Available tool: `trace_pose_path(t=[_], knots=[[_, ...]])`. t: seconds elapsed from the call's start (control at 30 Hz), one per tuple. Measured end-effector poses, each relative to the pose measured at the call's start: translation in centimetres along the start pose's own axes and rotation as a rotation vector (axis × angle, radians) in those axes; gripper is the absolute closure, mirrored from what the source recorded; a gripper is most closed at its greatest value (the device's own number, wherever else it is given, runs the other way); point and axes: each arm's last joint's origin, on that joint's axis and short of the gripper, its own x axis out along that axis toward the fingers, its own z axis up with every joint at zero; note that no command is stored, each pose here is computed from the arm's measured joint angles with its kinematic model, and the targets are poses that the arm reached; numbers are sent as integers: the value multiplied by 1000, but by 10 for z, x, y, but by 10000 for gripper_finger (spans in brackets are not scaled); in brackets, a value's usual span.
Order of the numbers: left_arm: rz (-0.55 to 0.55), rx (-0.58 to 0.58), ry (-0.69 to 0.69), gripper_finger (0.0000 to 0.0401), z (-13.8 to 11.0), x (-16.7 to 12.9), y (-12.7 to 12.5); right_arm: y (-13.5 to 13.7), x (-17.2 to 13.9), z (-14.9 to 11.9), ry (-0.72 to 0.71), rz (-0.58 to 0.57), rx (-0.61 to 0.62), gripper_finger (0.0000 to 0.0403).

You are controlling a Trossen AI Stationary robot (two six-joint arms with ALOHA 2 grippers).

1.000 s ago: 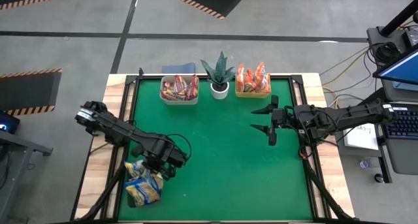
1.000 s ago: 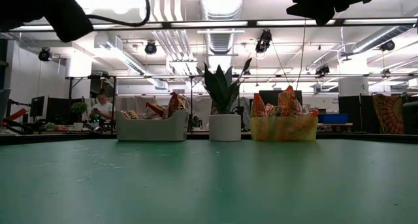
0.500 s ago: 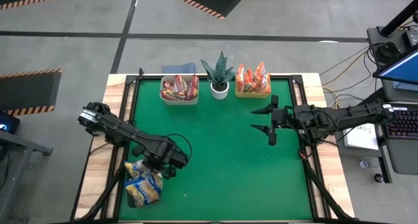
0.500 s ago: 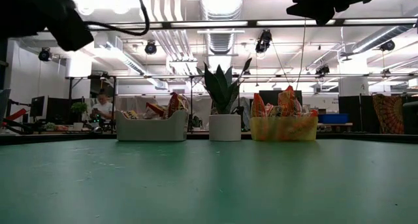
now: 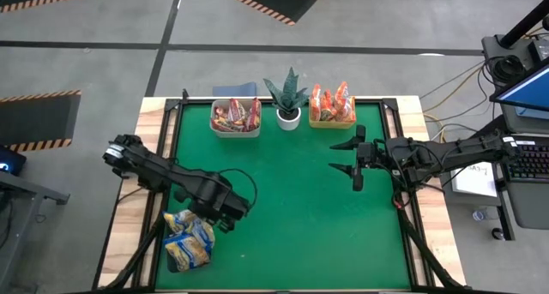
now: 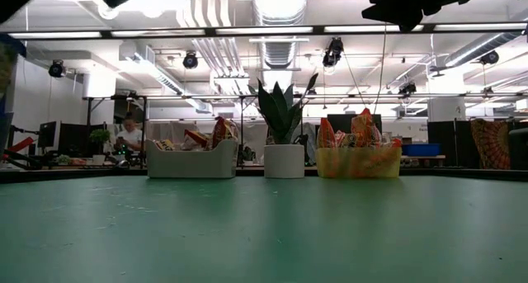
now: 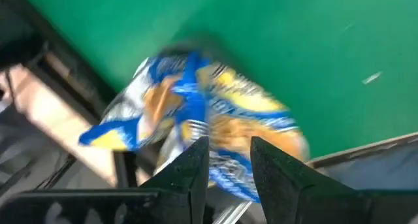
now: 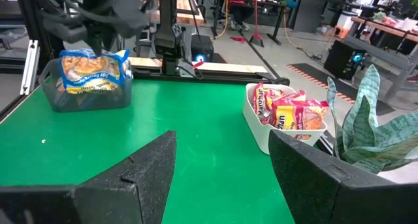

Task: Sort Maruchan noodles
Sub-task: Put the blue noodle pack into the black bin

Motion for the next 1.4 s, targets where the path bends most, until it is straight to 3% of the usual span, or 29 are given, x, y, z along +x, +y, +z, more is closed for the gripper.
trace_pose_path(t=[0.13, 0.27, 0.33, 0.43, 0.57, 0.77, 1.07, 1.4], knots=[[-84, 3, -62, 316, 2, -11, -18, 0, 0, 0, 1, 0, 2, 170], [-8, -13, -20, 334, 5, -5, -33, 0, 0, -1, 5, 0, 2, 170], [-6, 40, 2, 346, 9, 3, -46, 0, 0, -2, 15, 1, 7, 170], [-32, 150, 92, 362, 15, 20, -69, 0, 0, -2, 17, 1, 7, 170], [38, 225, 243, 379, 21, 44, -84, 0, 0, -2, 17, 1, 6, 170], [96, 261, 323, 400, 24, 63, -90, 0, 0, -2, 17, 1, 6, 170], [75, 253, 399, 400, 20, 64, -90, 0, 0, -2, 18, 1, -1, 170], [166, 230, 467, 400, 15, 91, -79, 0, 0, -2, 18, 2, -2, 170]])
